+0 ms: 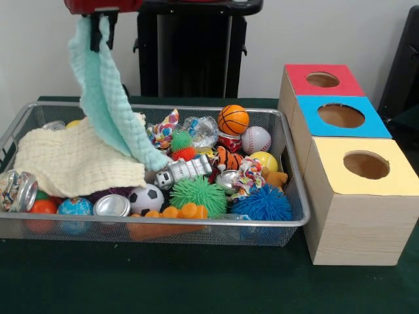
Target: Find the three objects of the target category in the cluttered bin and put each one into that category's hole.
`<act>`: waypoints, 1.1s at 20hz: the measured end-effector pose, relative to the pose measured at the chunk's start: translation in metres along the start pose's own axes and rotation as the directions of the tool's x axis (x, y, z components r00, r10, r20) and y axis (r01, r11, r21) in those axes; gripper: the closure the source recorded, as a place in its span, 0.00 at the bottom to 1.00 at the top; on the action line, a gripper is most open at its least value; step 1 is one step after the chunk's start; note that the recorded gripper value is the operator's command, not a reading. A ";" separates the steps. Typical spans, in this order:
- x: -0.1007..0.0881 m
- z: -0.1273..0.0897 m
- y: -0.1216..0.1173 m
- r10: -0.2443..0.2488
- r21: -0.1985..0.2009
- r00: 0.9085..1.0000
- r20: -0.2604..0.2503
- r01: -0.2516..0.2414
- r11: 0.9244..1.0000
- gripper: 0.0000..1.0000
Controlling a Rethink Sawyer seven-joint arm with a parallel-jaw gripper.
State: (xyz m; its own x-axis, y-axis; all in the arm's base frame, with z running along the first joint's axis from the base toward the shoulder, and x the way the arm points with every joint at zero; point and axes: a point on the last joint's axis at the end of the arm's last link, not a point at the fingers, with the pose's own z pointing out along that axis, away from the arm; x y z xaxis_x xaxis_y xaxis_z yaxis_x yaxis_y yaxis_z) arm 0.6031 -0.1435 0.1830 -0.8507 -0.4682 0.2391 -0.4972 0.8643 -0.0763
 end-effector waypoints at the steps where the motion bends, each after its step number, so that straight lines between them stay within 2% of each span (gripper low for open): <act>1: -0.007 0.002 0.000 -0.003 -0.001 1.000 0.029 0.003 1.000 1.00; 3: -0.021 0.004 0.002 -0.010 0.003 0.995 0.095 0.010 1.000 1.00; 5: -0.038 0.007 0.004 -0.017 0.011 0.985 0.172 0.016 1.000 1.00; 6: -0.041 0.007 0.004 -0.019 0.013 0.982 0.187 0.017 1.000 1.00; 7: -0.058 0.008 0.007 -0.026 0.021 0.966 0.258 0.022 1.000 1.00; 11: -0.084 0.007 0.013 -0.035 0.029 0.929 0.368 0.026 0.999 1.00; 13: -0.097 0.006 0.016 -0.037 0.030 0.905 0.424 0.027 0.999 1.00; 15: -0.102 0.005 0.017 -0.037 0.030 0.893 0.448 0.027 0.999 1.00; 16: -0.105 0.005 0.018 -0.036 0.028 0.884 0.466 0.026 0.999 1.00; 18: -0.105 0.007 0.017 -0.034 0.024 0.878 0.477 0.026 0.999 1.00; 19: -0.105 0.007 0.017 -0.033 0.022 0.876 0.482 0.026 0.999 0.00; 22: -0.103 0.009 0.017 -0.031 0.017 0.876 0.481 0.026 1.000 0.00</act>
State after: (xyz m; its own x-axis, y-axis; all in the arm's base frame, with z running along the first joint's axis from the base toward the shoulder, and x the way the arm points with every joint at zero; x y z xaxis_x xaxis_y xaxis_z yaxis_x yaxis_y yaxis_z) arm 0.6803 -0.0823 0.1486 -0.8122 -0.5253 -0.2539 -0.5218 0.8487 -0.0869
